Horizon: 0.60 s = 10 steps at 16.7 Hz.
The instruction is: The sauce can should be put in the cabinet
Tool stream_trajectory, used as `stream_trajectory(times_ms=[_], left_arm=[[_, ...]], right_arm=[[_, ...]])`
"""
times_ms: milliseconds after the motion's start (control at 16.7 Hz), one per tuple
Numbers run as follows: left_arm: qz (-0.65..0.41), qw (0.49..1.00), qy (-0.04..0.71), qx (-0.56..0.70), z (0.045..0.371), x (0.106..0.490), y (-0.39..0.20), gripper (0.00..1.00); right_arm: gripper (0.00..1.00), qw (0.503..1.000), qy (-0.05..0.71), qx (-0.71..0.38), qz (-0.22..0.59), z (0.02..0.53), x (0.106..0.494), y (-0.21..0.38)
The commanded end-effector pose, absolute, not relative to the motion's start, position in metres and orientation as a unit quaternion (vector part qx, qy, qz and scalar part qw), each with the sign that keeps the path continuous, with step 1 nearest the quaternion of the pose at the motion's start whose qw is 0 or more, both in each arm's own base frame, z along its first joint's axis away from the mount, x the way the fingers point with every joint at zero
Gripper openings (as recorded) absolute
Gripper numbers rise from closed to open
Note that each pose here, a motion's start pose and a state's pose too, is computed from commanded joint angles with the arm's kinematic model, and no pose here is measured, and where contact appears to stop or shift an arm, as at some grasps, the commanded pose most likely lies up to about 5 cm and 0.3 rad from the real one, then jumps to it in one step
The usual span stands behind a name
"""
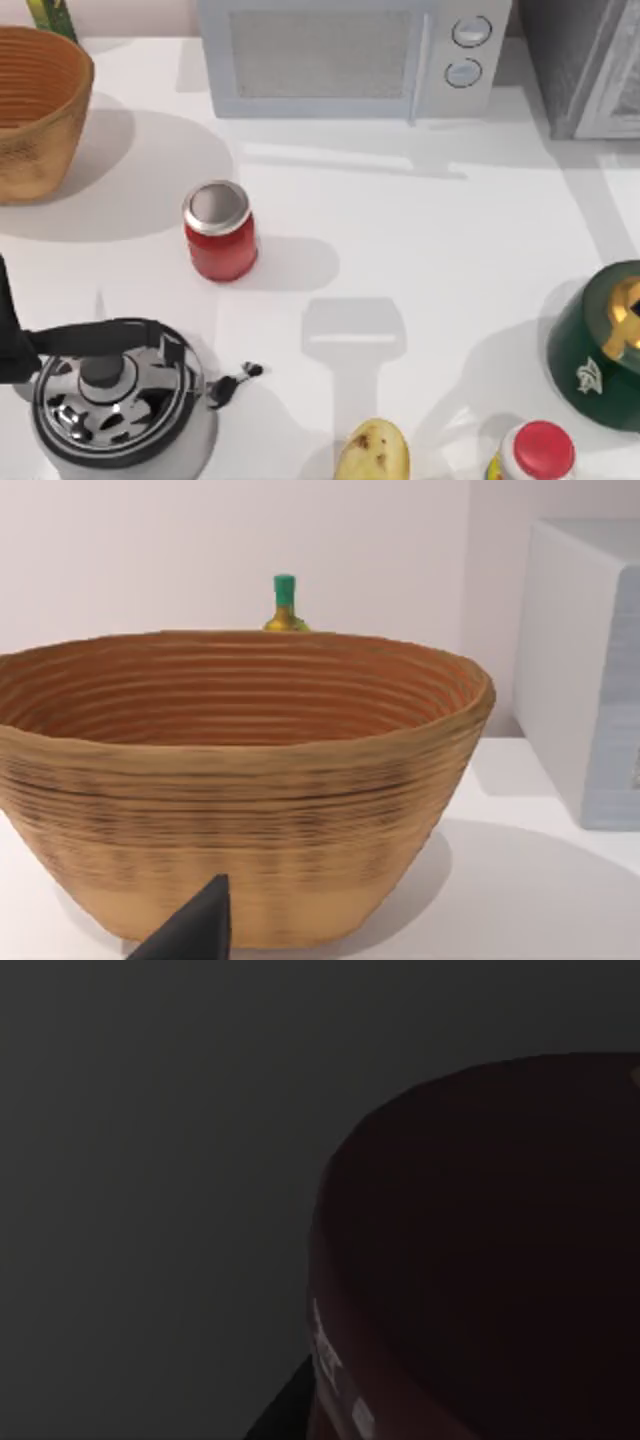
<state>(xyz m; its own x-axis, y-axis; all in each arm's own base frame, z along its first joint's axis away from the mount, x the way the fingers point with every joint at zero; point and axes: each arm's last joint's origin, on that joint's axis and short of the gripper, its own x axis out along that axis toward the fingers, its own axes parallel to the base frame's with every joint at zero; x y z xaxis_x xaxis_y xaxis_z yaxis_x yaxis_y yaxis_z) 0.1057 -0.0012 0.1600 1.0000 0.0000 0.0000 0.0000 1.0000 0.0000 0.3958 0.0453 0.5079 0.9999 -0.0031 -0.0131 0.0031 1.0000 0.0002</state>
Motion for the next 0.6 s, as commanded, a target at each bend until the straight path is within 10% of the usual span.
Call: stream_trajectory(times_ms=[300, 600], left_arm=[[0.000, 1.000, 0.000, 0.000, 0.1600, 0.1057, -0.0012, 1.00], [0.000, 1.000, 0.000, 0.000, 0.1600, 0.1057, -0.0012, 1.00]], right_arm=[[0.00, 1.000, 0.005, 0.000, 0.000, 0.5076, 0.3976, 0.0458], [0.38, 1.000, 0.005, 0.000, 0.000, 0.5076, 0.3976, 0.0458]])
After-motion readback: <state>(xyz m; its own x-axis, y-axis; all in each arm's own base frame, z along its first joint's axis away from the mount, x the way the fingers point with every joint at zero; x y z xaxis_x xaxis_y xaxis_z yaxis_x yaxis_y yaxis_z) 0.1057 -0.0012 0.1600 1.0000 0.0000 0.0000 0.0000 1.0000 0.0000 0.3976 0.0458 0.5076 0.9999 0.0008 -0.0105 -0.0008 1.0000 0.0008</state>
